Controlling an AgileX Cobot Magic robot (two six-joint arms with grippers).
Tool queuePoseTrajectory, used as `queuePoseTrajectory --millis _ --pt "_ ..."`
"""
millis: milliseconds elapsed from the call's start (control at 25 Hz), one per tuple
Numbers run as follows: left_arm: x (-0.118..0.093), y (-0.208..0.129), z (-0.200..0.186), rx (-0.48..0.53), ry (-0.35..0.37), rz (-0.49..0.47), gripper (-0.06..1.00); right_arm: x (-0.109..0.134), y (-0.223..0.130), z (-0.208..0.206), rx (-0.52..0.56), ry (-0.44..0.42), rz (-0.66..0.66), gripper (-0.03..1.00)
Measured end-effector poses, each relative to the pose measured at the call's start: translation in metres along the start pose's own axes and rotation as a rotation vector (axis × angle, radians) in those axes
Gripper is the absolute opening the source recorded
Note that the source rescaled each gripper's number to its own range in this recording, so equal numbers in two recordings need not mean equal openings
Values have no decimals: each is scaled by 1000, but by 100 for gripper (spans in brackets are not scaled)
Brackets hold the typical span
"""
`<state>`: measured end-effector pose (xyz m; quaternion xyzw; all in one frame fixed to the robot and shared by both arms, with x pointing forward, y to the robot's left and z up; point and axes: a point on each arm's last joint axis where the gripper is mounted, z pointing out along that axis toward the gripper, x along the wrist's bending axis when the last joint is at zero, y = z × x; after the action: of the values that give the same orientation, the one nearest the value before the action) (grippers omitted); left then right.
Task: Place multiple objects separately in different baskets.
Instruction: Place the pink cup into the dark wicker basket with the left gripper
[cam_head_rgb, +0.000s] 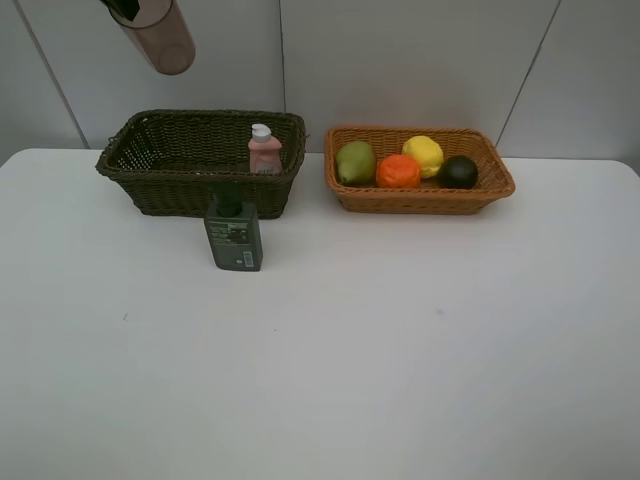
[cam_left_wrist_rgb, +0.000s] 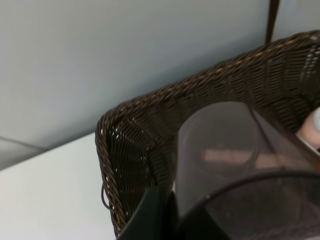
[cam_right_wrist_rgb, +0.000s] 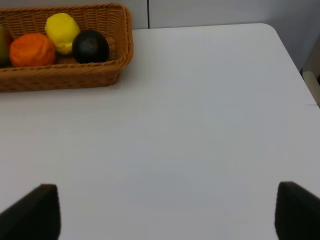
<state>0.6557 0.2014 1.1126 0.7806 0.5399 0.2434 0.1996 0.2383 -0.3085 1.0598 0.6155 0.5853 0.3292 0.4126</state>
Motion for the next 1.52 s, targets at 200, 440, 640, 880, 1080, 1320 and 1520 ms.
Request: queuePoseTrajectory --millis 200,440,640,880,1080,1320,1520 --pt "1 -12 54 112 -4 -26 0 0 0 0 0 0 0 88" --pt "-6 -30 108 224 -20 -29 0 0 0 0 0 0 0 88" --pt "-9 -40 138 248 -52 -62 0 0 0 0 0 0 0 88" --pt "-10 -46 152 262 -66 -82 0 0 0 0 0 0 0 88" --pt "-10 -49 156 276 -69 -84 0 0 0 0 0 0 0 88" --pt "-12 -50 158 286 -85 -100 0 0 0 0 0 0 0 88" --pt "-14 -50 158 281 -100 -117 7 0 0 0 0 0 0 88"
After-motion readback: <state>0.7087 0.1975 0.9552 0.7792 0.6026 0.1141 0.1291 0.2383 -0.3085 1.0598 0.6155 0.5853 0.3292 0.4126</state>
